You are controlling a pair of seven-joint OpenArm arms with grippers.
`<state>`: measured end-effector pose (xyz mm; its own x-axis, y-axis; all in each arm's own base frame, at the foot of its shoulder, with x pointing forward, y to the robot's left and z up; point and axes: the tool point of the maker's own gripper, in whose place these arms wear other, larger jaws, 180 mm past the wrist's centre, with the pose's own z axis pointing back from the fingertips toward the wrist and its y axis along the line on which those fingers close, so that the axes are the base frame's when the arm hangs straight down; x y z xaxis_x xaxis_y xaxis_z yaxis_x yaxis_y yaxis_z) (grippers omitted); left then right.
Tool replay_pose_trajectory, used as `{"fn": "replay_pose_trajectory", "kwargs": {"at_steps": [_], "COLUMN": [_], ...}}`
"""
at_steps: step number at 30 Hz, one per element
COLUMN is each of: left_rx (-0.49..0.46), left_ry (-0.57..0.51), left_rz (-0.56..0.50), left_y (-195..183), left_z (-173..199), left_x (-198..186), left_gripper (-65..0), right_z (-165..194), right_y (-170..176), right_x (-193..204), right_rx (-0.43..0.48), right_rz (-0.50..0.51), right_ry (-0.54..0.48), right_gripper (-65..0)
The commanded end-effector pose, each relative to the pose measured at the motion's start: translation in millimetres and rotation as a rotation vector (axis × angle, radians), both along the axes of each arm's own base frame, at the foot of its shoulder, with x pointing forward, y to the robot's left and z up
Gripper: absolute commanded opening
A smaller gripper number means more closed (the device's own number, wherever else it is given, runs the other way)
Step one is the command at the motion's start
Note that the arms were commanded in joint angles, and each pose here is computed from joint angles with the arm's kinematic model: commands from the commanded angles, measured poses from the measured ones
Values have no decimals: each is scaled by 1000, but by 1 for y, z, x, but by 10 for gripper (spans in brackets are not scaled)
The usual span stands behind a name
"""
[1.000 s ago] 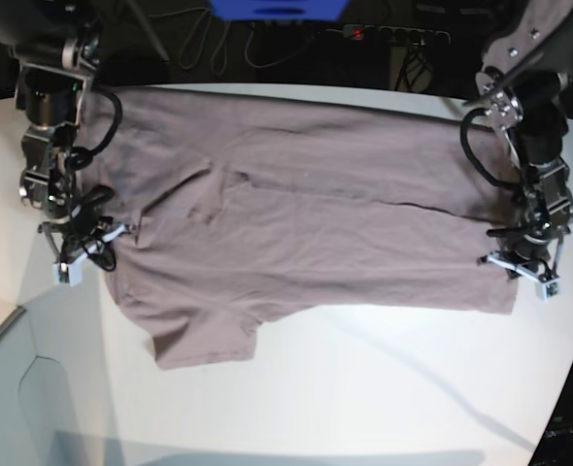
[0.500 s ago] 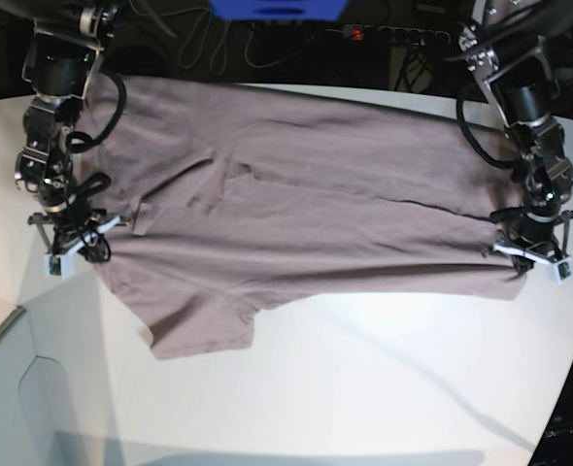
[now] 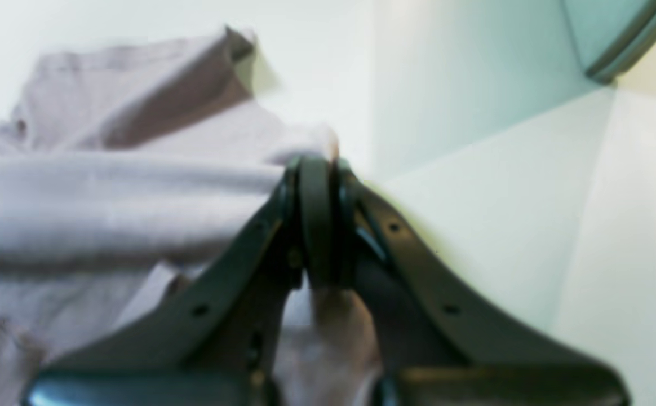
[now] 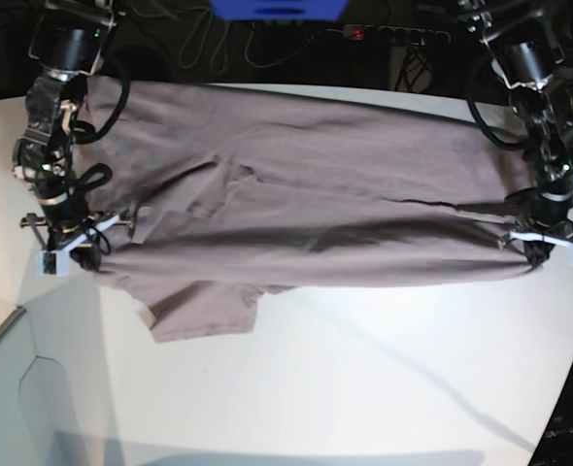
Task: Layout the t-shirt on the table in an organized manner, then fold the t-shirt properly
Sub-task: 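Lift the held midline and fold the hem half over toward the collar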
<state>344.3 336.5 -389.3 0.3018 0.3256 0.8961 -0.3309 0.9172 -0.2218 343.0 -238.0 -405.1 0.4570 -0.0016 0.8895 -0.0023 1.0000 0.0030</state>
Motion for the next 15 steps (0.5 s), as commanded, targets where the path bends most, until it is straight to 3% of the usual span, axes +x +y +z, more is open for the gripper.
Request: {"fn": "replay_pose_trajectory", "kwargs": {"at_steps": [1,11,15], "left_rx": [29,27,28], "left_ry": [-75,-40,-20], "left_rz": [7,7,12], "left_y": [9,9,11], "left_z": [26,13,6], "left_x": [7,-10,-19], "left_gripper": [-650,-650,-650], "right_z": [22,9,6], "right_y": [-3,3,-17], "right_x": [7,-17,-30], "right_rx": [-13,-9,-14], "right_rz": [0,-1,-58], "right_ry": [-78,-42,-31], "right_gripper": [-650,-650,-650]}}
